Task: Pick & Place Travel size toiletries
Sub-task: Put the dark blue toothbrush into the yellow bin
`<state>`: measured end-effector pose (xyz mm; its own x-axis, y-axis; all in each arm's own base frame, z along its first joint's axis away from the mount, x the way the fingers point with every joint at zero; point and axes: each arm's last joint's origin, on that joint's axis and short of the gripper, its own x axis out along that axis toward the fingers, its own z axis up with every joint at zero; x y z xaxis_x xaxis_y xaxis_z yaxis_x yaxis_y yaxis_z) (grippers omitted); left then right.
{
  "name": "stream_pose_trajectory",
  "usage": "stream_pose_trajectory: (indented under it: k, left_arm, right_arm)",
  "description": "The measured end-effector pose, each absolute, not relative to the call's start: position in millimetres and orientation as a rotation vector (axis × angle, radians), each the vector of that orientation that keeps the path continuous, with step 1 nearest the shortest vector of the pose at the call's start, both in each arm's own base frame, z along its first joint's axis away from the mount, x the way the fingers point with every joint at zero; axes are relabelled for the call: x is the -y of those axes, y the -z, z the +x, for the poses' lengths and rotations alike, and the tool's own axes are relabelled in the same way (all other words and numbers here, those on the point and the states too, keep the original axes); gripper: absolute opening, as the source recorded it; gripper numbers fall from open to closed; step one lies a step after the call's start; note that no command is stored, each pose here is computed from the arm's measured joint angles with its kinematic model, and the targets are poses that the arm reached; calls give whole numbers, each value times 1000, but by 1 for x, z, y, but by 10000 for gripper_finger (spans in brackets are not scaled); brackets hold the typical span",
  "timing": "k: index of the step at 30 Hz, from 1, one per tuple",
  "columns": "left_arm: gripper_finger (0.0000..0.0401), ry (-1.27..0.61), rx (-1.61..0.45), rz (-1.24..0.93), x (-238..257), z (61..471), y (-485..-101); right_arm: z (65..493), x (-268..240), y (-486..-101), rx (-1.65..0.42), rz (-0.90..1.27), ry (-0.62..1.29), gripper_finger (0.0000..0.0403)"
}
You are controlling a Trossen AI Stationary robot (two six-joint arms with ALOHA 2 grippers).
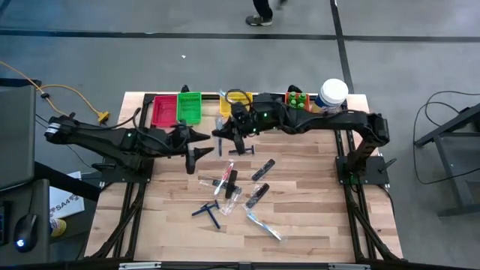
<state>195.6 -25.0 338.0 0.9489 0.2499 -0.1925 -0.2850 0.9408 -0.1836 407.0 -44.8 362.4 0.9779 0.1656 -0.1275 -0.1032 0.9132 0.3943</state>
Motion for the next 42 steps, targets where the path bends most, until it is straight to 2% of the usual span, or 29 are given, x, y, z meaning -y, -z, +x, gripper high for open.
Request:
stream_pose_trajectory:
  k: [6, 15, 23, 26, 33, 42]
  left_arm:
    - [223, -372, -157, -294, 19, 174, -342]
    - [204, -381, -137, -367, 16, 160, -346]
    - [198, -384, -143, -365, 16, 160, -345]
    - [198, -393, -141, -364, 15, 160, -345]
    - [198, -397, -142, -370, 15, 160, -345]
    - [198, -400, -140, -382, 15, 160, -345]
  right_arm:
    - [399, 77, -358, -207, 386, -49, 6]
    - [382, 130, -355, -235, 244, 85, 5]
    - [368, 170, -353, -256, 19, 300, 5]
    - [370, 183, -345, -281, -44, 378, 5]
    - [384, 209, -294, -455, -3, 424, 5]
    - [422, 232, -290, -649, 29, 390, 5]
